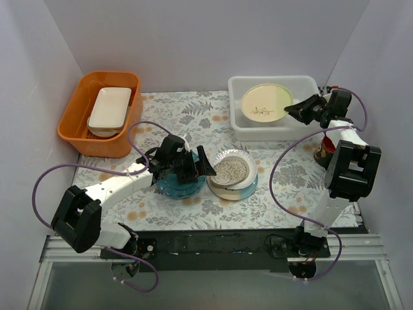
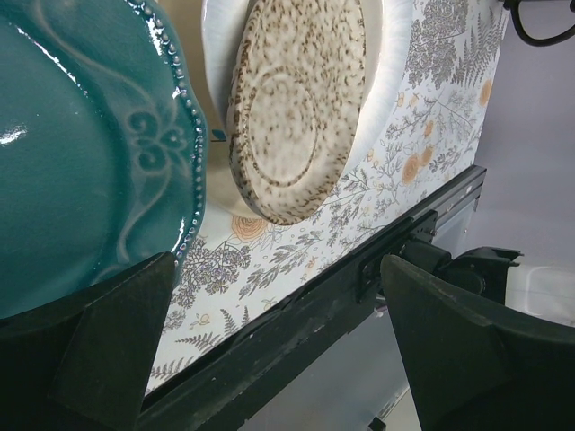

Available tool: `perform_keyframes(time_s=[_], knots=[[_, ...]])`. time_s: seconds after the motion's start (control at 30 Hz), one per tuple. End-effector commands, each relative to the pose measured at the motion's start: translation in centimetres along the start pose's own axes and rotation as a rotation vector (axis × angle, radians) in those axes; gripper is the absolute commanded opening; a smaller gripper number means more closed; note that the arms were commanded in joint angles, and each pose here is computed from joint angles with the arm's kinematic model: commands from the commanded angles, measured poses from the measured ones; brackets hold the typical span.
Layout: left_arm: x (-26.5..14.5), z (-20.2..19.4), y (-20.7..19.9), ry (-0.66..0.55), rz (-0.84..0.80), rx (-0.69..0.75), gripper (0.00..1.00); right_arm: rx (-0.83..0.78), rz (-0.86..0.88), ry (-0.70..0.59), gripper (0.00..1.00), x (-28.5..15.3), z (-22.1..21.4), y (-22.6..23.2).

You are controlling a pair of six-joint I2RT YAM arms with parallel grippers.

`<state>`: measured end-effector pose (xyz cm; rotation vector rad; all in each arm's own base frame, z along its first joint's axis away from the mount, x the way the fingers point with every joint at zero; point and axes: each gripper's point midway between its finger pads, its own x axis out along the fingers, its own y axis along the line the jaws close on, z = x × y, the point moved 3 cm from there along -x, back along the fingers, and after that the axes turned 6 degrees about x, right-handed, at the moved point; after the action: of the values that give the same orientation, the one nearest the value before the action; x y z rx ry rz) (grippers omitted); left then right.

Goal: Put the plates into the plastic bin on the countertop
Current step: Place the plate in the plastic bin.

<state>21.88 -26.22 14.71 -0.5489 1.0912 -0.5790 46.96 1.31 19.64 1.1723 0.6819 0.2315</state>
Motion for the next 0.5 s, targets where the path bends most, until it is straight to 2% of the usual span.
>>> perform_keyframes(time_s=[0.0, 0.47], knots=[[-0.3, -0.4, -0.3, 0.007, -0.026, 0.012, 0.98, -0.108, 0.117, -0.037, 0.01, -0.5, 1.8, 3.4], [0.3, -1.2, 0.6, 0.033, -0.013, -0.003, 0.98, -0.087, 0.051, -0.058, 0.01, 1.5, 3.5, 1.4]])
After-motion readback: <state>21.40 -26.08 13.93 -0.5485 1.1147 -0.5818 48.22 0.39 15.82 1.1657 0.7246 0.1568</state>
